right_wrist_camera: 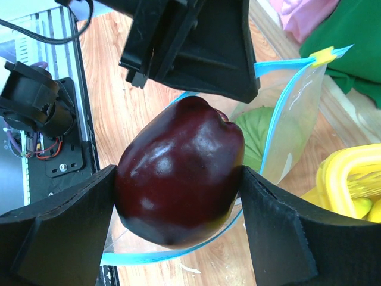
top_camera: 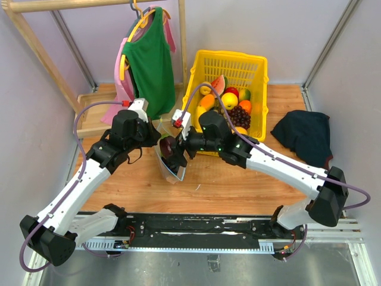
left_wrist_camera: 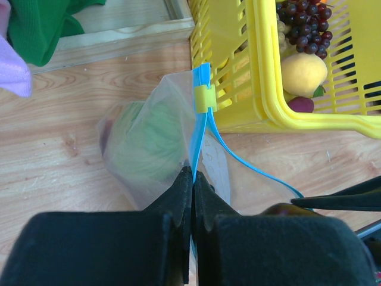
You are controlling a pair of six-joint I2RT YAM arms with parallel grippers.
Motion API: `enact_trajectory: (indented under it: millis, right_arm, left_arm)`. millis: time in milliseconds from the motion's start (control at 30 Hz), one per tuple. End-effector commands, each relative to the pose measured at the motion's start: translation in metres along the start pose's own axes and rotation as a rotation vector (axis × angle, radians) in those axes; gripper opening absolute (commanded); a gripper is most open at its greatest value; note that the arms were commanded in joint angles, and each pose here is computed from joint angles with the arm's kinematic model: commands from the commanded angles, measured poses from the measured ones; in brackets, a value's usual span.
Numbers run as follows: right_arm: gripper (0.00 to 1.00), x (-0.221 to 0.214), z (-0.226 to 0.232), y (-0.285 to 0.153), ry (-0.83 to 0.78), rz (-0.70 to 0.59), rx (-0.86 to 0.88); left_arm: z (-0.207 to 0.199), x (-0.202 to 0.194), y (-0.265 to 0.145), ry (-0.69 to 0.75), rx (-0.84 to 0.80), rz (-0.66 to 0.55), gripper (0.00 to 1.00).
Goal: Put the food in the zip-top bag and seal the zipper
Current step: Place the fake fruit in the zipper food storage bag.
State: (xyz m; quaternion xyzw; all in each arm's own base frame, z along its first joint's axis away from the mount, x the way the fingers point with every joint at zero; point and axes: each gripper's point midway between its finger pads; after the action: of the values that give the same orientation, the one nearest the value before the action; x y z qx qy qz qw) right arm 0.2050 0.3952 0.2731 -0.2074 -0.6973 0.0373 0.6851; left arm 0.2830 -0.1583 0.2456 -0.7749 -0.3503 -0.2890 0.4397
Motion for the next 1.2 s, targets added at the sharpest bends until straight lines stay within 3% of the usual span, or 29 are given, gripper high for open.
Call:
enact_trajectory:
  millis: [0, 700, 1167]
  right_arm:
    - [0.64, -0.003, 0.01, 0.013, 0.013, -0.017, 0.032]
    - [0.99, -0.01, -0.004, 0.015, -0.002, 0.015, -0.038]
    - [0.98, 0.023, -0.024, -0.033, -0.037, -0.009, -0.182]
  left_arm:
    - [-0.007, 0.013, -0.003, -0.007, -0.038, -0.052, 0.01]
    - [-0.007, 0.013, -0.004, -0.004, -0.039, -0.053, 0.01]
    - [-0.006, 0.014, -0.004, -0.005, -0.036, -0.057, 0.0]
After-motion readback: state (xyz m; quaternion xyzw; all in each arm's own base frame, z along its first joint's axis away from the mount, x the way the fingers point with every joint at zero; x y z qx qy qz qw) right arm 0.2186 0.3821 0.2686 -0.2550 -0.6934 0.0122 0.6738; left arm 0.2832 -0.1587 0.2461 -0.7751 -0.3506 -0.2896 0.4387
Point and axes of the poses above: each gripper's point midway between its finger pads, its own y axis out along the fingers, its own z axis along the line the jaws close on, x = y × z, and after that the axes turned 7 degrees about -y, right-handed
